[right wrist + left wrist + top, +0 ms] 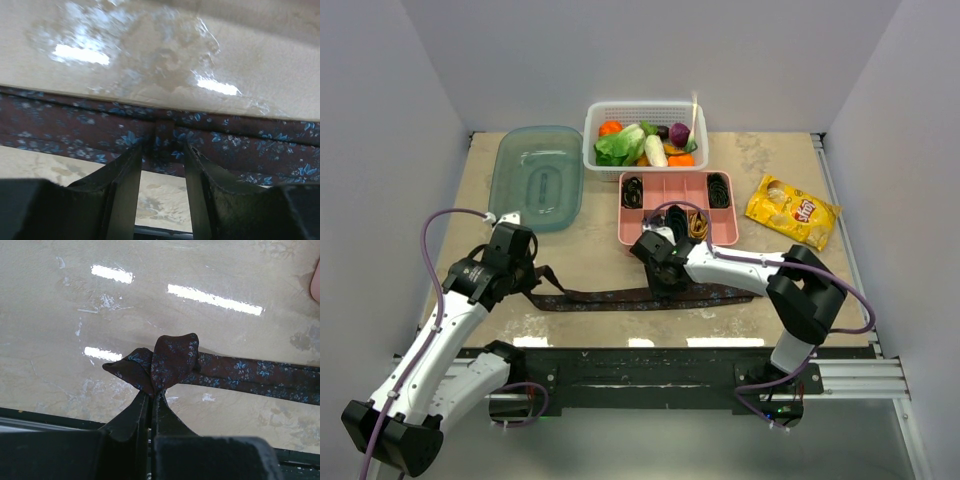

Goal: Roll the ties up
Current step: Flatten out the tie at the center of the board.

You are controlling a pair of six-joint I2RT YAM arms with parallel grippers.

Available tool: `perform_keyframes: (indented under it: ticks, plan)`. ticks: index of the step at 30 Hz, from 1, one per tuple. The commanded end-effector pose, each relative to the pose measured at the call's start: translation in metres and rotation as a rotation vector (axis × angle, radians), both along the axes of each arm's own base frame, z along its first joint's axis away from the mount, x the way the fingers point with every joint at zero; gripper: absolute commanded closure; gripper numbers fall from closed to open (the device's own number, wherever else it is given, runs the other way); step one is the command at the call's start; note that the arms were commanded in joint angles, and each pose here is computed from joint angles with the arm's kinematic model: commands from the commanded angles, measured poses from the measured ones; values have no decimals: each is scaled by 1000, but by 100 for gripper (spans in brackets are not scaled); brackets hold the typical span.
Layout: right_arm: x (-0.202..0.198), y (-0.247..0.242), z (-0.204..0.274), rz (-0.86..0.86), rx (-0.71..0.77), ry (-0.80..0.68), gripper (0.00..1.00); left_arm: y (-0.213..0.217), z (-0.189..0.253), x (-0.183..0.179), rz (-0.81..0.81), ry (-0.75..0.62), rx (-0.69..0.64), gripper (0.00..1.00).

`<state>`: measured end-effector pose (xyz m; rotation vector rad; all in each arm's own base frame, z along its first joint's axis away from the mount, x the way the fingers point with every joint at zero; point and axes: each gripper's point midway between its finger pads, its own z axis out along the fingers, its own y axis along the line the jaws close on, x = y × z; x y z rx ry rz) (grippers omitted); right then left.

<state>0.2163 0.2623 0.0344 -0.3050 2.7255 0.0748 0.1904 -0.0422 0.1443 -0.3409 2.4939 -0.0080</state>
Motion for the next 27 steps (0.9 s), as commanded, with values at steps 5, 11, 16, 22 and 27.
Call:
perform_keyframes:
  ticks: [5, 11, 16, 22, 27]
  plan:
    - [-8, -12, -18, -30, -45, 28, 81, 1, 3, 6, 23, -32, -5, 100]
    - [-9, -25, -23, -61, -92, 22, 100, 3, 2, 4, 26, -30, -2, 100]
    - [-10, -47, -23, -102, -166, 3, 100, 3, 1, 4, 34, -32, -4, 100]
    - [-7, -66, -18, -151, -188, -12, 100, 1, -1, 5, 40, -21, -10, 100]
    - [-5, -77, -17, -165, -204, -11, 100, 2, -4, 7, 46, -9, -1, 100]
